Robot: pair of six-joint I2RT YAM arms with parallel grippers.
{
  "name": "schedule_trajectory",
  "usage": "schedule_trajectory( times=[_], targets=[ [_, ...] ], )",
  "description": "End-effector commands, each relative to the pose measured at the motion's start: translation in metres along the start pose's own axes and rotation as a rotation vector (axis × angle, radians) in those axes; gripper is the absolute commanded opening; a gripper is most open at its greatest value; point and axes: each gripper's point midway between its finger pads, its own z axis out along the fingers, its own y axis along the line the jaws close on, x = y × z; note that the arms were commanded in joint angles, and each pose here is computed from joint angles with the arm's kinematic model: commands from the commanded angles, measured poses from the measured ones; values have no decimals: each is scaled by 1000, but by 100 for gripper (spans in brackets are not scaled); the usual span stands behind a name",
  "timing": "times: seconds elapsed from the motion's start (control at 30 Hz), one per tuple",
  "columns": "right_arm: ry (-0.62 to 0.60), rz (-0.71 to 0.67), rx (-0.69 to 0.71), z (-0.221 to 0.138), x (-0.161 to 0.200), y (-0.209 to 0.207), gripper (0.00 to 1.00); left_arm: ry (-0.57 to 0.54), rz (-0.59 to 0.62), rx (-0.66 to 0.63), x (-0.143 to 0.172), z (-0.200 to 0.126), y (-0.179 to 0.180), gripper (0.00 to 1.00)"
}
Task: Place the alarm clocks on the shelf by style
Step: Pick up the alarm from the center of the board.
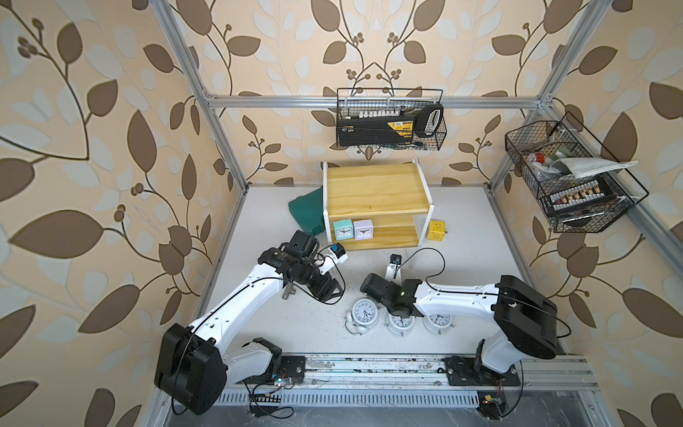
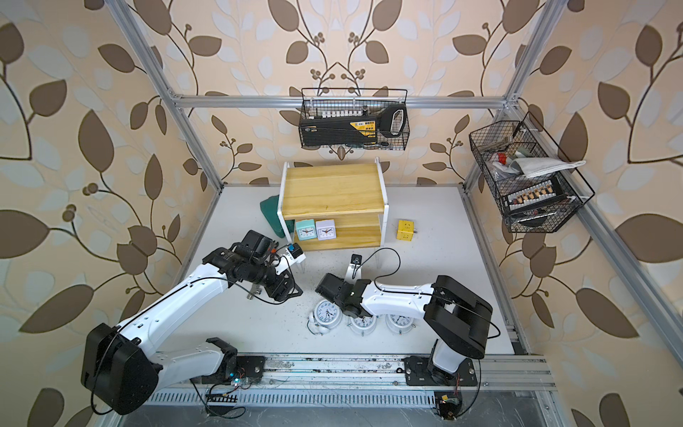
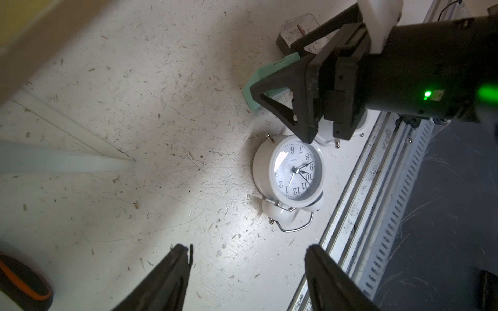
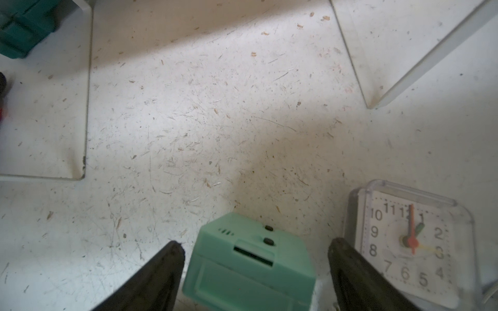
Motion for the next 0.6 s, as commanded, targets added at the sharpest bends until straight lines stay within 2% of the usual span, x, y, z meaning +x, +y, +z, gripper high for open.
schedule_trajectory(
  times=[0.0, 0.37, 0.57],
  targets=[
    [-17, -6, 17, 0, -5, 3, 83, -29, 40, 11, -3, -3, -7, 72],
    [-39, -42, -47, -14, -18, 10, 63, -37, 50, 8, -4, -4, -7, 71],
    [-19, -82, -230, -36, -32, 30, 60, -49, 65, 7, -5, -6, -8, 73]
  ],
)
